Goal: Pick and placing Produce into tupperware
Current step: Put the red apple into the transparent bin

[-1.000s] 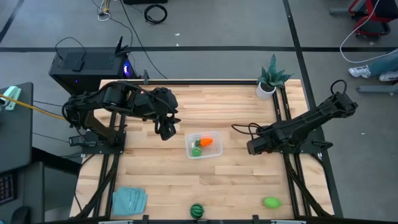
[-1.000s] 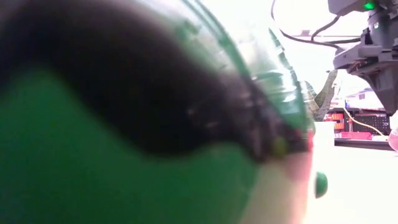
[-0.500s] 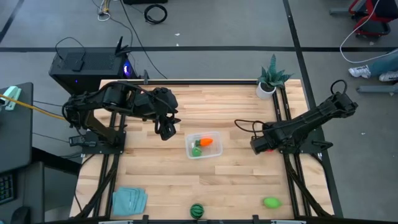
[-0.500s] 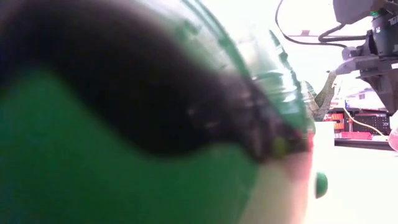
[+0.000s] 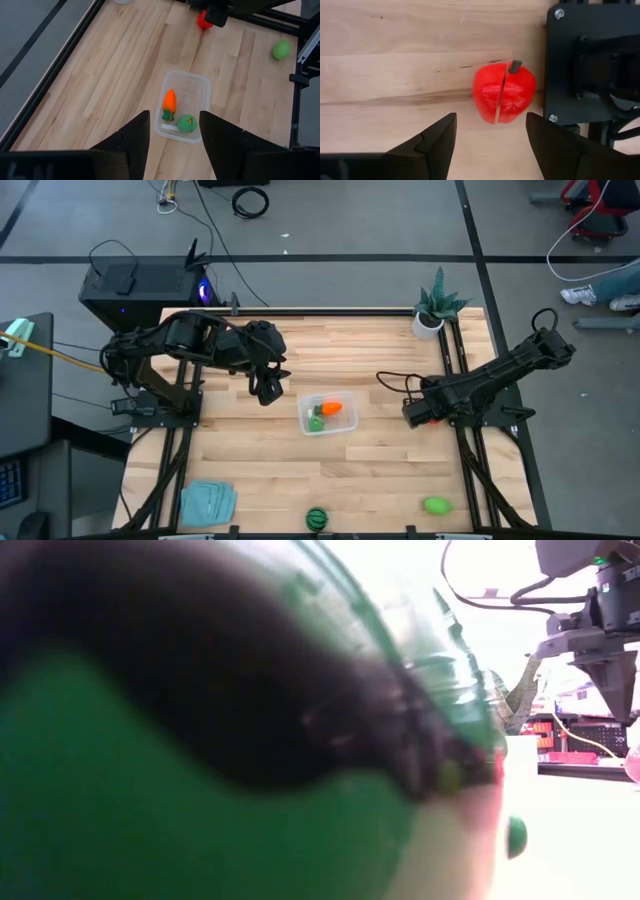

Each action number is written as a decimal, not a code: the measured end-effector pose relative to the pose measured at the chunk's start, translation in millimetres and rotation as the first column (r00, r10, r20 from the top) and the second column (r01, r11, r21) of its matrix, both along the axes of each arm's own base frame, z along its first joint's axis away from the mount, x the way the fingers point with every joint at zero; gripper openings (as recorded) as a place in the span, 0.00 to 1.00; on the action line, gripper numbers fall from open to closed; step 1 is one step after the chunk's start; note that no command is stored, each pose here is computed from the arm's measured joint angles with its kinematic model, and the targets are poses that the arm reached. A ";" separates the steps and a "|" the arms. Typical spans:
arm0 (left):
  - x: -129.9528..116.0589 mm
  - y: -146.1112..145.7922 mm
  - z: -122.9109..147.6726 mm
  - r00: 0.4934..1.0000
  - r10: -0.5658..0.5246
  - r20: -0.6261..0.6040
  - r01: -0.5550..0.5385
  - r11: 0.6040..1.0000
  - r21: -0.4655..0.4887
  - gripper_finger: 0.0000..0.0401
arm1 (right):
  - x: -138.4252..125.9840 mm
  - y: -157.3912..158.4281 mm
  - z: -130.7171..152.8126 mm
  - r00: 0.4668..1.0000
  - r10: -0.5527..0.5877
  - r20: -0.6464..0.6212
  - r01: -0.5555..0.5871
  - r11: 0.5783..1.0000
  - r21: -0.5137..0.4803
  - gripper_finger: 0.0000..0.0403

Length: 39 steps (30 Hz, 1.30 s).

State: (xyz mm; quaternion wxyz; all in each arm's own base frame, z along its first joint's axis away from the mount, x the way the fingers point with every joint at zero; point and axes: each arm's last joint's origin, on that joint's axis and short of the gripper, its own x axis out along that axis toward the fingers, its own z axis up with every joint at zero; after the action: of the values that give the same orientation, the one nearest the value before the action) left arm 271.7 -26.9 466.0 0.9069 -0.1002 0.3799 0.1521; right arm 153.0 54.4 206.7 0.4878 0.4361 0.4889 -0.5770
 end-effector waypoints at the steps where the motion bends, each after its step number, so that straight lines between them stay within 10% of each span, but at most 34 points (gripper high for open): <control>1: 0.0 0.0 0.0 1.000 0.000 0.000 0.000 1.000 0.000 0.45 | 0.1 0.0 0.0 1.000 0.020 -0.002 -0.020 1.000 0.003 0.61; 18: 0.0 0.0 0.0 1.000 0.000 0.000 0.000 1.000 0.000 0.44 | -3.1 0.0 -22.1 0.997 0.065 -0.052 -0.063 0.997 0.036 0.85; 39: 0.0 0.1 0.0 1.000 0.000 0.000 0.000 1.000 0.000 0.45 | 25.7 9.2 -53.1 1.000 -0.014 -0.002 0.014 1.000 -0.016 0.87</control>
State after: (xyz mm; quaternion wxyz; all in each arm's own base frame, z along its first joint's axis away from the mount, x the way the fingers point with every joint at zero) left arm 271.7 -26.8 466.0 0.9069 -0.1002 0.3799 0.1523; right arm 178.7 63.6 153.6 0.4868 0.4351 0.4814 -0.5848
